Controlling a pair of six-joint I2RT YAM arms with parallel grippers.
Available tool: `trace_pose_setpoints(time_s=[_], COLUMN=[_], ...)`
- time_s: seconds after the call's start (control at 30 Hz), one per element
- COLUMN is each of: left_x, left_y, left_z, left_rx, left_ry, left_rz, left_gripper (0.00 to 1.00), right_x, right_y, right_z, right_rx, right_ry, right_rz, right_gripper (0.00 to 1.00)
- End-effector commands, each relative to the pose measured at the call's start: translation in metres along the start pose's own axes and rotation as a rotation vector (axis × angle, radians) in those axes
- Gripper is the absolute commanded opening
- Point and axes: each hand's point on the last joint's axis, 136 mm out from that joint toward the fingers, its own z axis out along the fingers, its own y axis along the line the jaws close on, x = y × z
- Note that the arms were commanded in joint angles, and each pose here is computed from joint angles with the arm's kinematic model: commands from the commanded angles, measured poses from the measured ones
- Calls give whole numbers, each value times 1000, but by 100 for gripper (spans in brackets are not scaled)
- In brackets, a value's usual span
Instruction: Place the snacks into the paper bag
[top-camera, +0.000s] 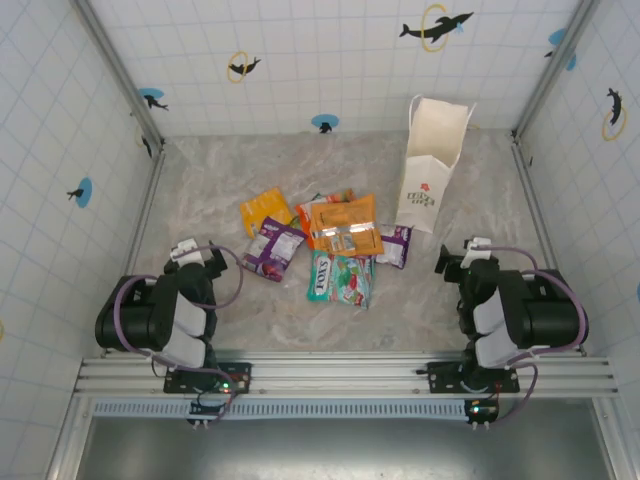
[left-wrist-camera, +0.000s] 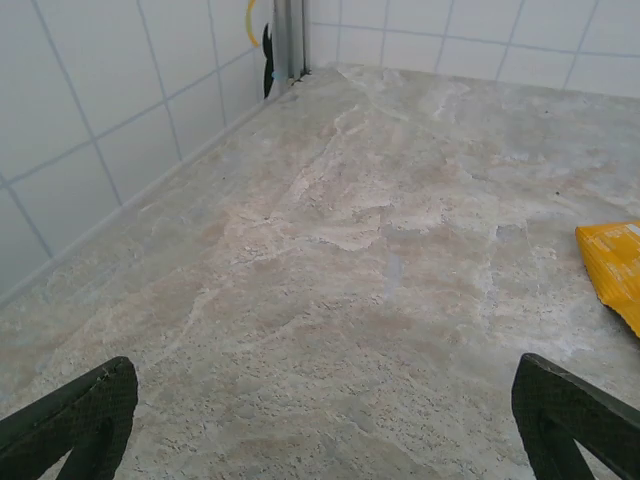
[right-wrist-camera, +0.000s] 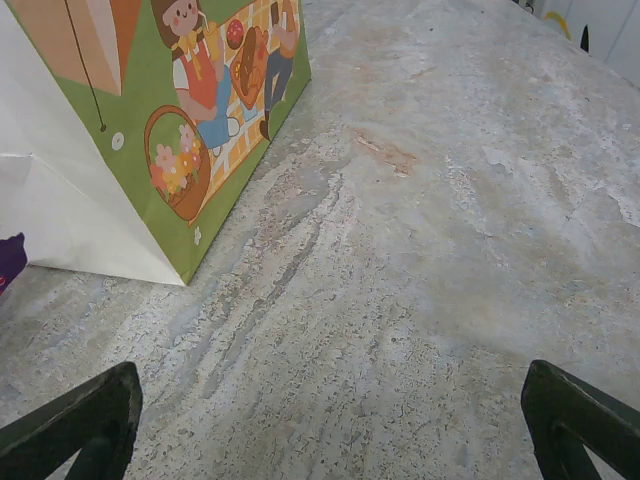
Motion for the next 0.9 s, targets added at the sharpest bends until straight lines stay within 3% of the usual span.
trace_pose_setpoints(time_s=[0.0, 0.73, 0.87], left_x=[8, 6, 1], left_y=[3, 3, -2], left_z=[-6, -5, -5], left_rx=[3, 2, 28], left_ry=[18, 13, -2], left_rz=[-18, -19, -15], left_gripper=[98, 98, 94], right_x=[-4, -4, -9], right_y=[-1, -1, -15], right_z=[-2, -2, -4], right_rx=[10, 6, 80], right_ry=[-18, -21, -38], right_rz=[-8, -4, 34], right_gripper=[100, 100, 100])
